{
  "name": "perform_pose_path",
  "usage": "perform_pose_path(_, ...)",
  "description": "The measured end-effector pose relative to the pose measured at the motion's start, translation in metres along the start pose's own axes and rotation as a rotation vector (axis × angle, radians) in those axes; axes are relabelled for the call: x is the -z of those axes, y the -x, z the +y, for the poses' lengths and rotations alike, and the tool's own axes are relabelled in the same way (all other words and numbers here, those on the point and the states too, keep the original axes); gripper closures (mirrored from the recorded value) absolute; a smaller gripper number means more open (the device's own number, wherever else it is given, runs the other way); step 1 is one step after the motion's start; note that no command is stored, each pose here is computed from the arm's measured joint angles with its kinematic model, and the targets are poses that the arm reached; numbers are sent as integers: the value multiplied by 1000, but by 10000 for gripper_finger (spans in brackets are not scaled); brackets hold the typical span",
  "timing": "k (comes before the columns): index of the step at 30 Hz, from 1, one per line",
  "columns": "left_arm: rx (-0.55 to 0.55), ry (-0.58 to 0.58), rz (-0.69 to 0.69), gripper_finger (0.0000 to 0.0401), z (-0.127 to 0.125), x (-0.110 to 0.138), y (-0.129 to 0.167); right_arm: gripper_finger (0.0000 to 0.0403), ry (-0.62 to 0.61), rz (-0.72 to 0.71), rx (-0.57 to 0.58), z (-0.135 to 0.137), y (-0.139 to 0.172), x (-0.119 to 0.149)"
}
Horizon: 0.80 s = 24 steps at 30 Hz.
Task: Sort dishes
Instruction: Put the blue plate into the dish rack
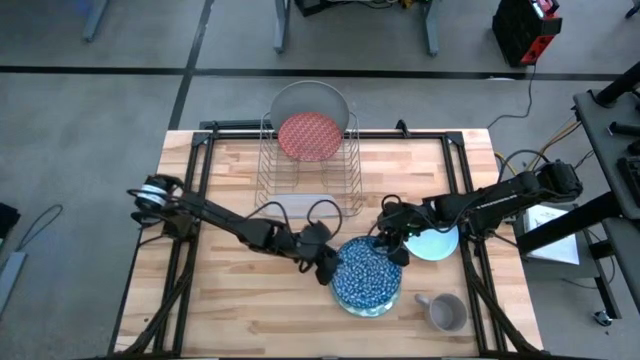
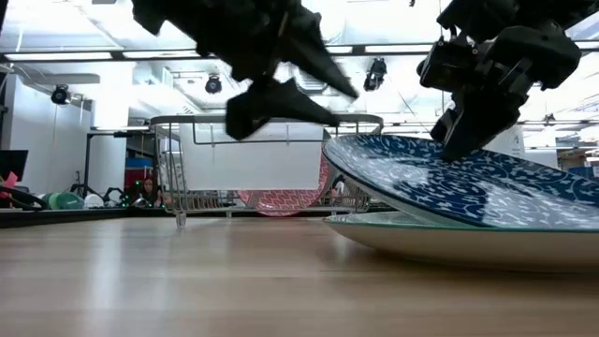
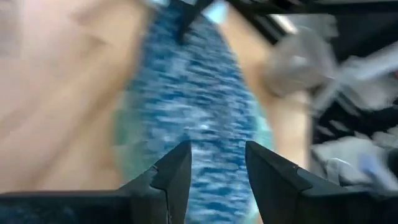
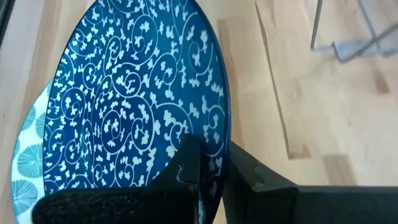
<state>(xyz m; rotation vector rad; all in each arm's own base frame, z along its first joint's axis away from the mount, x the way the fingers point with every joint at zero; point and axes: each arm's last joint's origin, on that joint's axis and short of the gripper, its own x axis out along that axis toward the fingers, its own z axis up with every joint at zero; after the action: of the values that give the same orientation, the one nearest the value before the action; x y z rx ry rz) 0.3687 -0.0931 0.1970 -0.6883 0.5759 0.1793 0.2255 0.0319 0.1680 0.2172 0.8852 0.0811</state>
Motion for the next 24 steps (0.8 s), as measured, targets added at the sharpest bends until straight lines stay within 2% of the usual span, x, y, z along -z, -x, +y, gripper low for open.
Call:
perform_pose_path(2, -92, 1, -21, 260, 4, -1, 6, 384, 29, -20, -3, 0, 0, -2)
perform_pose_path(4, -127, 5, -30, 260, 6, -2, 8, 384, 55, -42, -6, 1, 1, -4)
perform_pose_path(10, -89, -4, -43, 251, 3, -3, 7, 384, 119, -95, -11, 2, 3, -9)
perform_pose_path(16, -88, -5, -35, 216, 3, -2, 6, 384, 132, -109, 8, 2, 3, -10)
perform_pose_path(20, -115, -14, -11, 196, 9, 6, -5, 384, 162, -149, 0, 4, 4, -13)
perform_pose_path(24, -116, -16, -5, 193, 12, 11, -14, 384, 196, -199, -2, 5, 7, -17)
